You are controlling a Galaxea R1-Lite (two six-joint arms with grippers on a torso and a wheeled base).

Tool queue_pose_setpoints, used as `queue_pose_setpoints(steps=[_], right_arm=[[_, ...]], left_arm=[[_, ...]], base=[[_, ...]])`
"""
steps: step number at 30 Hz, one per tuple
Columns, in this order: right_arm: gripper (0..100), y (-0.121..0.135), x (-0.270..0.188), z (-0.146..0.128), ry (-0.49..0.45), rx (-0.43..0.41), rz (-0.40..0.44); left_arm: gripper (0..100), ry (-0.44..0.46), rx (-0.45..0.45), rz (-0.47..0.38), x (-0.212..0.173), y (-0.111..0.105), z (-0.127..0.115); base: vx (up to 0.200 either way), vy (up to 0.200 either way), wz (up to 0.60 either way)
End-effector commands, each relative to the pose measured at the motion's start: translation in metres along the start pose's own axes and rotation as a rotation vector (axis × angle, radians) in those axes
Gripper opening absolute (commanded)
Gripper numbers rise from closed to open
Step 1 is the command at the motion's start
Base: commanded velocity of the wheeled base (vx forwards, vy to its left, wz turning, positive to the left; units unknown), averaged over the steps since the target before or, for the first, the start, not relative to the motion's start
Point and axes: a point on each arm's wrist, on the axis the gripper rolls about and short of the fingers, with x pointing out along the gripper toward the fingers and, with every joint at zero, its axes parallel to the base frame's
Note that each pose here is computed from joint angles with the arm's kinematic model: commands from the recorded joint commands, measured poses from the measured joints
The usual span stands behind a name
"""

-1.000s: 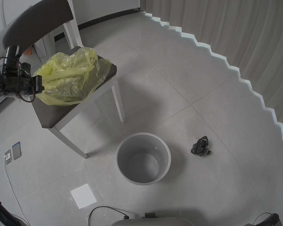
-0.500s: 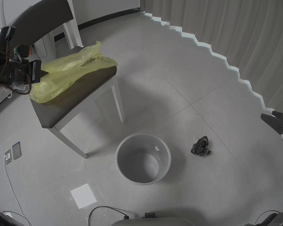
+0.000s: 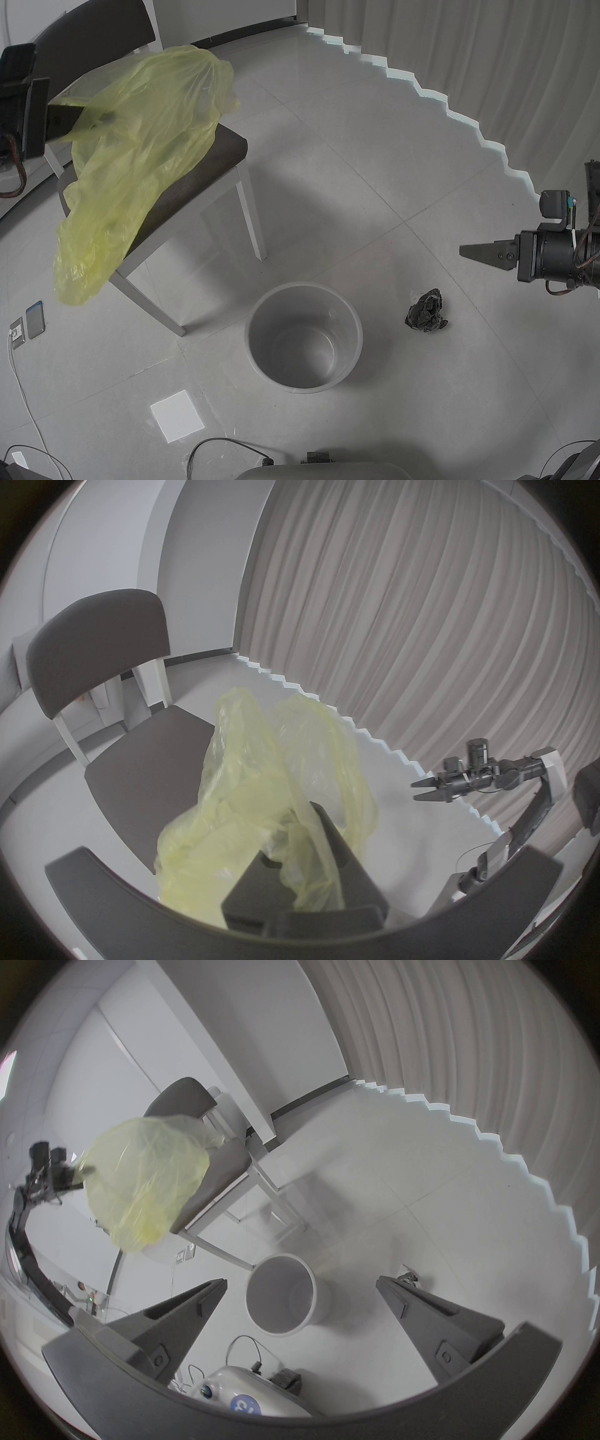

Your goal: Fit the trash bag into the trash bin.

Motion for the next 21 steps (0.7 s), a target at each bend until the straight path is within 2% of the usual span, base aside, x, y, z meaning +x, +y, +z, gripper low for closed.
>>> queue_pose_setpoints(steps=[1, 8, 12, 21], right_arm=[[100, 0.001, 0.008, 0.011, -0.009, 0.026, 0.005], [100, 0.004, 0.009, 0.013, -0.001, 0.025, 0.015], [100, 0.008, 0.011, 0.011, 0.01, 0.019, 0.034], [100, 0.008, 0.018, 0.014, 0.017, 0.04, 0.036]], left_arm=[[0, -0.011, 0.001, -0.061, -0.02, -0.01, -0.008], [0, 0.031, 0.009, -0.141, -0.033, -0.018, -0.03], [0, 0.089, 0.009, -0.248, -0.034, -0.021, -0.048], [0, 0.107, 0.023, -0.38, -0.034, -0.03, -0.05]], base=[[0.0, 0.0, 0.0], [0.0, 0.0, 0.0], [0.0, 0.0, 0.0], [0.0, 0.0, 0.0]])
